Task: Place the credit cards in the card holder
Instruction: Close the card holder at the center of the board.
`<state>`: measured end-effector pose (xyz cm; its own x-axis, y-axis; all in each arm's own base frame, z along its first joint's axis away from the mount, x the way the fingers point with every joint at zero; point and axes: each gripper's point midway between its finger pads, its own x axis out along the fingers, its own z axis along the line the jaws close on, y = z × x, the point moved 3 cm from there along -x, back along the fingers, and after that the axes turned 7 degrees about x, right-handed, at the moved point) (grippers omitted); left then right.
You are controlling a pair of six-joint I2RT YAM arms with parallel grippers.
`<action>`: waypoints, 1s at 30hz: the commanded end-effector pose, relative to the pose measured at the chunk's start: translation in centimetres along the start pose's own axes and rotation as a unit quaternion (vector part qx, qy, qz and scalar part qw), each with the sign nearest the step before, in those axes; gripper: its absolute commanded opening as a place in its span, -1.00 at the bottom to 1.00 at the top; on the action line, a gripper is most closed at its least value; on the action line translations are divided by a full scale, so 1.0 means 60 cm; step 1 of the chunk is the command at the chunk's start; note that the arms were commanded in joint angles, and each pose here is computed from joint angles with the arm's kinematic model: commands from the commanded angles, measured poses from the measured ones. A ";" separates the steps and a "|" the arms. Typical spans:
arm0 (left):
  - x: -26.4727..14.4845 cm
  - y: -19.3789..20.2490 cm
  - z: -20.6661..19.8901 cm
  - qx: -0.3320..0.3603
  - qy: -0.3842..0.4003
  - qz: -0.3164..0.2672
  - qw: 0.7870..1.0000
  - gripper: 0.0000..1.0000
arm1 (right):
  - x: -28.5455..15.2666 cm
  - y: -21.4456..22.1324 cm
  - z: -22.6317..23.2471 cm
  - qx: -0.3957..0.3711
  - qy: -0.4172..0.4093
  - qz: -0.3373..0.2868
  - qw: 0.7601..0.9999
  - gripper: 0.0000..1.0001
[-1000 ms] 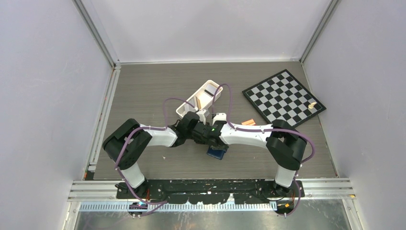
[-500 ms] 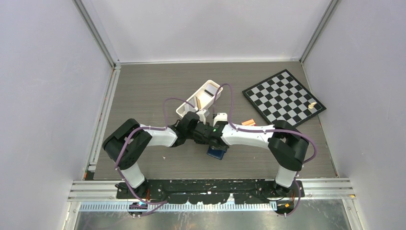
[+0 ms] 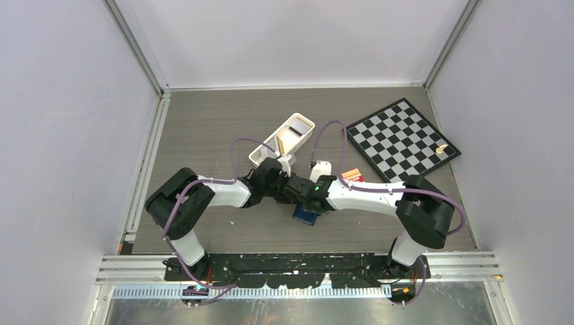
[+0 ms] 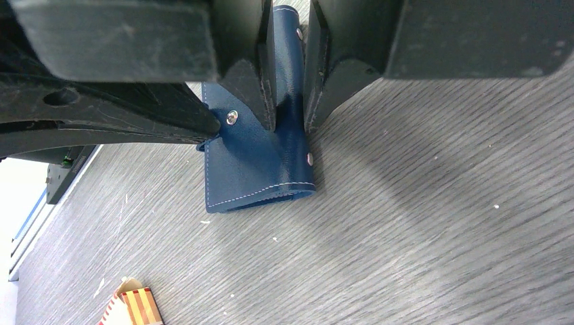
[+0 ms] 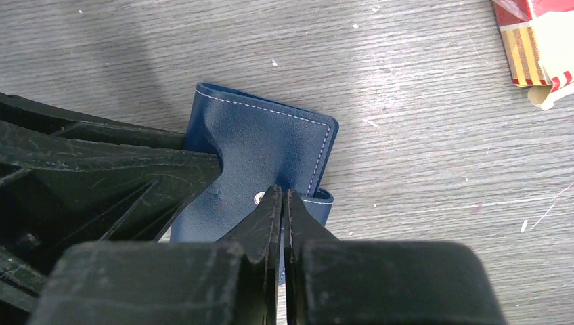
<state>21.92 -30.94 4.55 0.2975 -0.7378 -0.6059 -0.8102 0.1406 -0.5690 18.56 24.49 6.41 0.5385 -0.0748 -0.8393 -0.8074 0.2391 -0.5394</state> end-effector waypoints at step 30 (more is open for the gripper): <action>-0.001 0.060 0.018 -0.009 -0.017 0.063 0.998 -0.88 | 0.004 -0.015 0.034 0.045 -0.036 -0.022 0.998 -1.00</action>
<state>21.90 -30.95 4.56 0.2959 -0.7388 -0.6055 -0.8105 0.1413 -0.5685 18.92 25.22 6.51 0.5555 -0.0409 -0.8305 -0.7948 0.2675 -0.5447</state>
